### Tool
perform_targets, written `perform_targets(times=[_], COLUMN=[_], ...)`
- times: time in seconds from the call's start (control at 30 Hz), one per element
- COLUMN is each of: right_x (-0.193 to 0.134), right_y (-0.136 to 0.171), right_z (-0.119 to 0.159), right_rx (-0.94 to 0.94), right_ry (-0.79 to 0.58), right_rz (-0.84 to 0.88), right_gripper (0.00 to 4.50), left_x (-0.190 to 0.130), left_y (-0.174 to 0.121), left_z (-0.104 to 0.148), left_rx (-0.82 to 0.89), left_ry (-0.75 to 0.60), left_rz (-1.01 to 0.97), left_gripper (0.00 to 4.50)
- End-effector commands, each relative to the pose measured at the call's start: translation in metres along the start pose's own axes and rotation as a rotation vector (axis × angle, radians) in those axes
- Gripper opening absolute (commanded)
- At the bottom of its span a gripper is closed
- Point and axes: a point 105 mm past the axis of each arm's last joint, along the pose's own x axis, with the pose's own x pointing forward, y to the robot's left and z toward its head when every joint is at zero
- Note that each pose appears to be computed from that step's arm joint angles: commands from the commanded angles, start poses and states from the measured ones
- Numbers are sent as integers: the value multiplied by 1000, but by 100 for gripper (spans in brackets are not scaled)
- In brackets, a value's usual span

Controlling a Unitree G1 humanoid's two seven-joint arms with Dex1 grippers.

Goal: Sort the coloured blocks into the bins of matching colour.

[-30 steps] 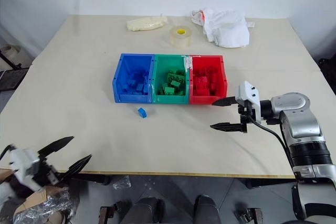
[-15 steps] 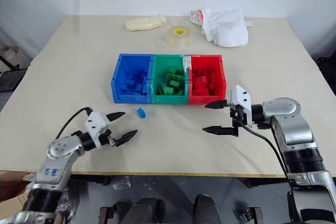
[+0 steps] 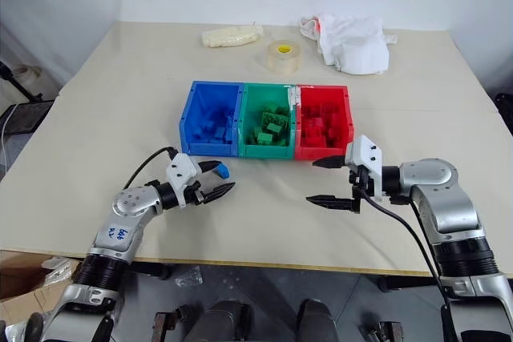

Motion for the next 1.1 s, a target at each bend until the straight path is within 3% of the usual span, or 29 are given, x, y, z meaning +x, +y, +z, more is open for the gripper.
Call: perform_targets(times=[0.03,0.17,0.2,0.3,0.4,0.63,0.8,1.1], right_x=[-8,-8,-8,-8,-11,-16,-14,-14], right_y=[-3,-3,-2,-2,-1,-1,-2,-4], right_z=[12,12,12,11,12,12,12,15], right_rx=[-45,-45,-45,-45,-44,-40,-39,-50], right_ry=[-27,-28,-28,-29,-32,-34,-38,-47], right_rz=[-31,-35,-36,-38,-46,-74,-78,-90], right_gripper=[450,450,450,450,450,450,450,450], left_x=[1,-1,-1,-3,-10,-24,-5,19], left_y=[1,1,1,2,12,73,91,107], left_z=[-10,-12,-11,-3,29,103,120,110], left_rx=[-7,-15,-14,19,62,112,109,23], left_ry=[40,42,38,8,-94,-242,-259,-185], left_rz=[8,5,7,2,39,282,284,224], left_gripper=[227,98,91,91,91,91,91,389])
